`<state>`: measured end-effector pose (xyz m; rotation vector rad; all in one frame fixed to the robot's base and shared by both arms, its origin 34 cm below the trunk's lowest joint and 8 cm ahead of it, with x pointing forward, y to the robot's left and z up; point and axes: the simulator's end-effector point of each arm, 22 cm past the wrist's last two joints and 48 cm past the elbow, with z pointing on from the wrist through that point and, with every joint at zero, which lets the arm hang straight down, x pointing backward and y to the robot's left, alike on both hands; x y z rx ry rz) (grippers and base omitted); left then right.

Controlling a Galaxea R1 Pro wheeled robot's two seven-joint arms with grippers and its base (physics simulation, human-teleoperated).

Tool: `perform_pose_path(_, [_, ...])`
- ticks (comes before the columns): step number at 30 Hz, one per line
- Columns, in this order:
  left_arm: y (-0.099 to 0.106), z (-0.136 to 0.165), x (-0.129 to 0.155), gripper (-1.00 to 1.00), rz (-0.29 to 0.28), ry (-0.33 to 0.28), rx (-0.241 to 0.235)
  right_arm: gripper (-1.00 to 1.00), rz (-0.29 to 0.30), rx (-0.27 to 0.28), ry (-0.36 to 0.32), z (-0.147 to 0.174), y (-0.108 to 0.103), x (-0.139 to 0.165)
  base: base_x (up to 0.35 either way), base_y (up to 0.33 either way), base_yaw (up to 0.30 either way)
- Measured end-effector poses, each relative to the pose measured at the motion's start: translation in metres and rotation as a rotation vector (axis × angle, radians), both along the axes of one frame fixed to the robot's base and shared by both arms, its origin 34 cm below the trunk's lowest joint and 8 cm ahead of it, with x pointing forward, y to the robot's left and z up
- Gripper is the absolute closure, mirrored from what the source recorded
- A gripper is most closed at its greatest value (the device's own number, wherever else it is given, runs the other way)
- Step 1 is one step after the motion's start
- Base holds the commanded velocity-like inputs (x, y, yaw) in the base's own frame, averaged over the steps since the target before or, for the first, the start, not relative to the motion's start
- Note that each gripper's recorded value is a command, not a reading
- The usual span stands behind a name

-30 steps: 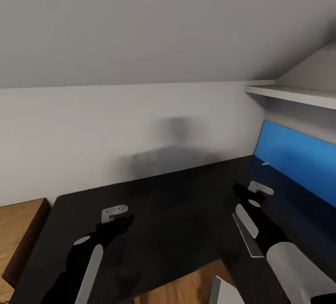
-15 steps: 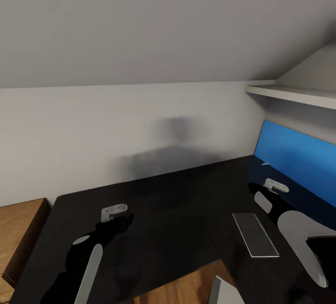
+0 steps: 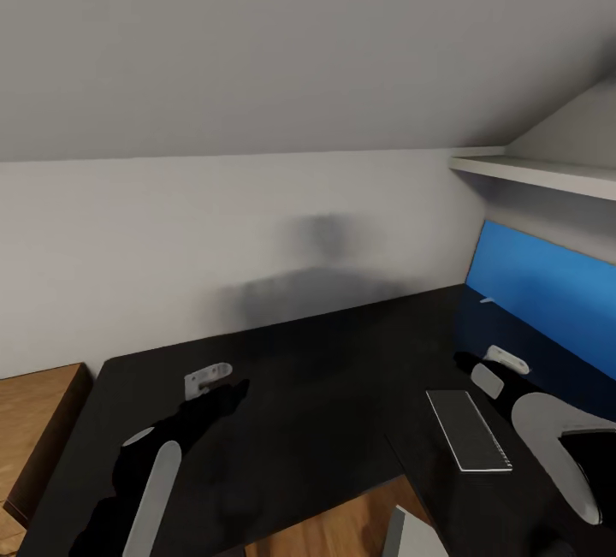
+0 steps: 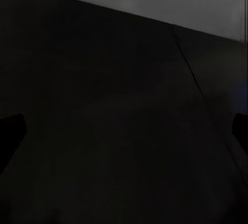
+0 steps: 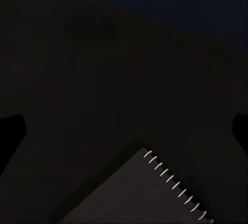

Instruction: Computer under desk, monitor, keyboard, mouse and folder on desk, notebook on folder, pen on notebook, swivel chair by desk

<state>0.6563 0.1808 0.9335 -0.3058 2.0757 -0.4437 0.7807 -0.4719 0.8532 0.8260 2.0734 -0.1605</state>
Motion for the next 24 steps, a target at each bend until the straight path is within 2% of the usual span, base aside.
perform_pose_path(11, [-0.001, 0.001, 0.0, -1.0, 0.0, -0.001, -0.02, -1.0, 0.026, 0.037, 0.017, -0.009, 0.013, -0.001, 0.0, 0.0, 0.0])
perform_pose_path(14, [-0.001, -0.001, 0.0, -1.0, -0.001, 0.002, -0.021, -1.0, 0.022, 0.041, 0.021, -0.011, 0.012, -0.002, 0.0, 0.0, 0.0])
perform_pose_path(17, [-0.001, -0.003, 0.0, -1.0, -0.001, 0.006, -0.021, -1.0, 0.001, 0.071, 0.016, -0.015, 0.012, -0.003, 0.0, 0.0, 0.0])
perform_pose_path(24, [-0.001, -0.009, 0.001, -1.0, -0.001, 0.013, -0.021, -1.0, -0.008, 0.082, 0.019, -0.022, 0.011, -0.003, 0.0, 0.0, 0.0])
